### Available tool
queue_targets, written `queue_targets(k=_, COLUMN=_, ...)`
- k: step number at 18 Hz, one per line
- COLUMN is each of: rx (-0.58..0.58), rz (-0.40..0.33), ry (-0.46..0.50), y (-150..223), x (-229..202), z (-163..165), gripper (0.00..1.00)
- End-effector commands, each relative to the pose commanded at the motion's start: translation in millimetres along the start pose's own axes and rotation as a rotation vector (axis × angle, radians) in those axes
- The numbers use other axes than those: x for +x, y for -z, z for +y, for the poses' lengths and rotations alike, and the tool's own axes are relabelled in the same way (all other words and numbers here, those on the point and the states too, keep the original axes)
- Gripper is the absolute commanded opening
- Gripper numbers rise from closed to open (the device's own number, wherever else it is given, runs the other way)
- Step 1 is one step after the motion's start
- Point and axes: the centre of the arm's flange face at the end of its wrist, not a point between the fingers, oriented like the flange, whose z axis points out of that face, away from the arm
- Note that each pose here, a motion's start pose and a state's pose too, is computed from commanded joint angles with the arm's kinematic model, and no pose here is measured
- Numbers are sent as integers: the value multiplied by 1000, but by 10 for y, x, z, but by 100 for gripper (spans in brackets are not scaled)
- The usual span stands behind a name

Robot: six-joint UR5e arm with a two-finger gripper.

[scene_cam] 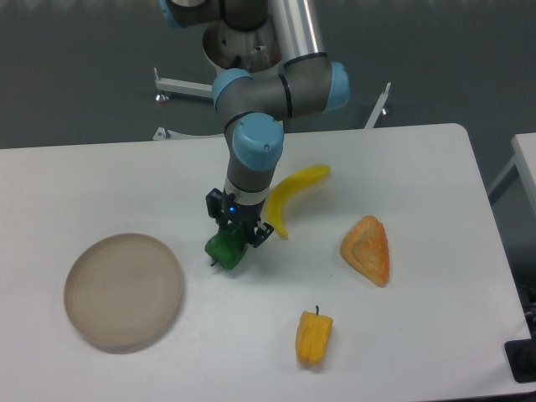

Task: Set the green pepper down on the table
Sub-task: 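Lower the green pepper onto the table beside the banana, then open the gripper to release the green pepper, then raise the gripper and move it toward the orange slice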

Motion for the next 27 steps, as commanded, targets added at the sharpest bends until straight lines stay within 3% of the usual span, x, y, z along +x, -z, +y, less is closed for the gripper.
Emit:
queue_targets(k=1, rx=2, rz=-2, ry=-1, y=15, x=-1, z=-5, gripper=74)
queue_targets(k=4, rx=11, rz=-14, ry=4, y=87, x=-54, z=-19, gripper=89)
queue_targets(k=8, rx=35, rz=-54, ry=23, y=305, x=-259, z=-14, gripper=99)
queue_targets(k=11, rx=61, rz=-103, ry=42, y=554, x=-608, z=36, gripper=99)
queue_targets(k=17, rx=84, rz=-211, ry=-16, y=969, x=-1440, z=113, gripper=99)
queue_targets(k=23, rx=-14, rz=-304, ry=-100, y=1050, x=-2167, z=422, gripper=99)
queue_targets(k=27, rx=-24, rz=-337, ry=-124, y=1103, x=-2412, z=414, gripper=99)
